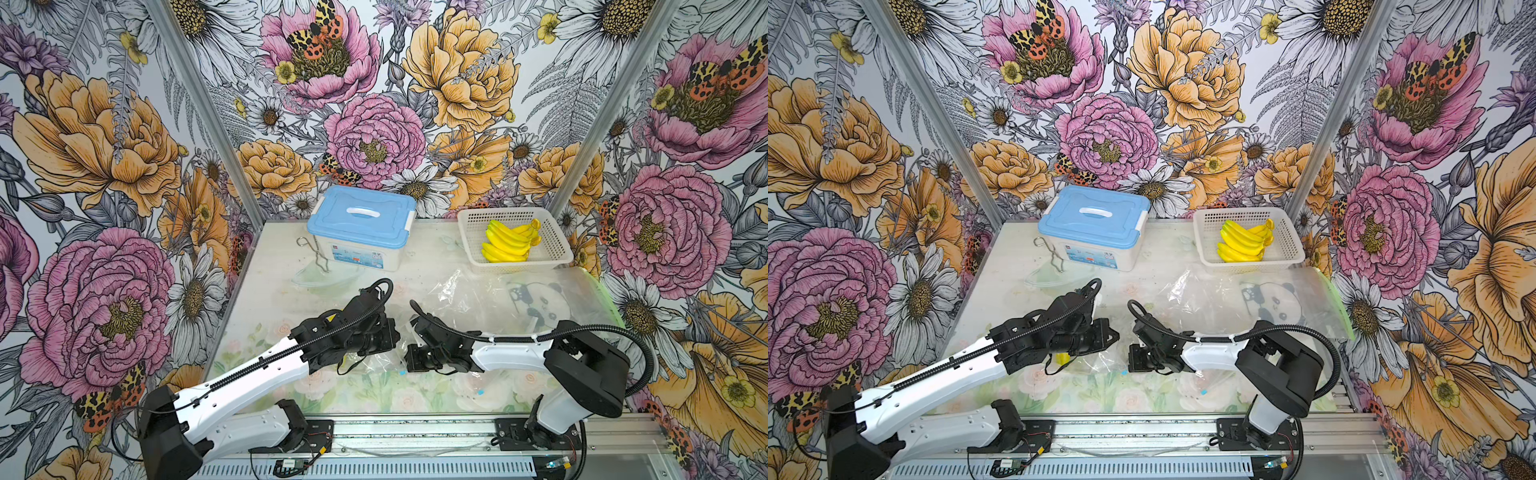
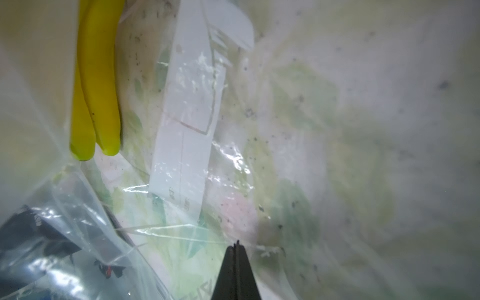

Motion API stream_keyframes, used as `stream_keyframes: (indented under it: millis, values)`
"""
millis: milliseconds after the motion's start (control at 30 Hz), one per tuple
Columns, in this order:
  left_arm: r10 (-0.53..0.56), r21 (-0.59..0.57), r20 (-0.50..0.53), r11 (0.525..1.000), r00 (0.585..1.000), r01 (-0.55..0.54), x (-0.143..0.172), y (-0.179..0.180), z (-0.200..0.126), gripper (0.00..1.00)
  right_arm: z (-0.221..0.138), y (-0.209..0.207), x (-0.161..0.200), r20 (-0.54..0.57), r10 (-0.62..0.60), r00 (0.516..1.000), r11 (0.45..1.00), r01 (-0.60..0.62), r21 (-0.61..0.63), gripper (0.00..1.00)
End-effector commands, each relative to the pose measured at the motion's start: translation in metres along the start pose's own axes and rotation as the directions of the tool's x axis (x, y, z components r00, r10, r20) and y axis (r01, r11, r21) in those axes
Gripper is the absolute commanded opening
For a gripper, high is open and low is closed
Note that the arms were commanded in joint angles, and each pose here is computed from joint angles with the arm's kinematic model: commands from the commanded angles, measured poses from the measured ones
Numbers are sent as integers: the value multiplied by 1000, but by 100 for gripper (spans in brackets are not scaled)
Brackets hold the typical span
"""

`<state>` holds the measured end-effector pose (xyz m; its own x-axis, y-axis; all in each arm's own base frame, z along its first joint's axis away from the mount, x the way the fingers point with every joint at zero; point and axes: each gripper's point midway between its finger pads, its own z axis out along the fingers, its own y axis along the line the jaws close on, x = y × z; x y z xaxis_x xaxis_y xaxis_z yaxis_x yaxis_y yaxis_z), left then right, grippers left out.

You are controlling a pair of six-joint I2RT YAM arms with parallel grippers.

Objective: Open the zip-top bag and take out the banana
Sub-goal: Adjust the zipper food storage bag at the center of the board.

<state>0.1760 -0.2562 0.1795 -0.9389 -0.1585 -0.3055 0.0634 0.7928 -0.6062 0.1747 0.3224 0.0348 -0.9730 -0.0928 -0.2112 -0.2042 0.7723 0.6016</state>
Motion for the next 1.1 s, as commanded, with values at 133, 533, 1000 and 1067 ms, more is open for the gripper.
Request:
stream_keyframes:
  millis: [133,533,1000,1067]
  values:
    - [-6,79,26,997,1000,4,-3,-16,-8,0,-49,50,-45,279,-23,960,983,72,-167,0]
    - [-25,131,48,991,999,19,-11,-33,-8,0,-5,80,-57,312,-19,950,966,98,-240,0]
    - [-52,53,155,998,987,44,-52,7,-51,53,40,12,-52,301,60,952,995,-34,-89,0]
    - [-73,-21,191,997,979,79,-65,41,-64,57,39,6,-50,286,61,956,996,-41,-75,0]
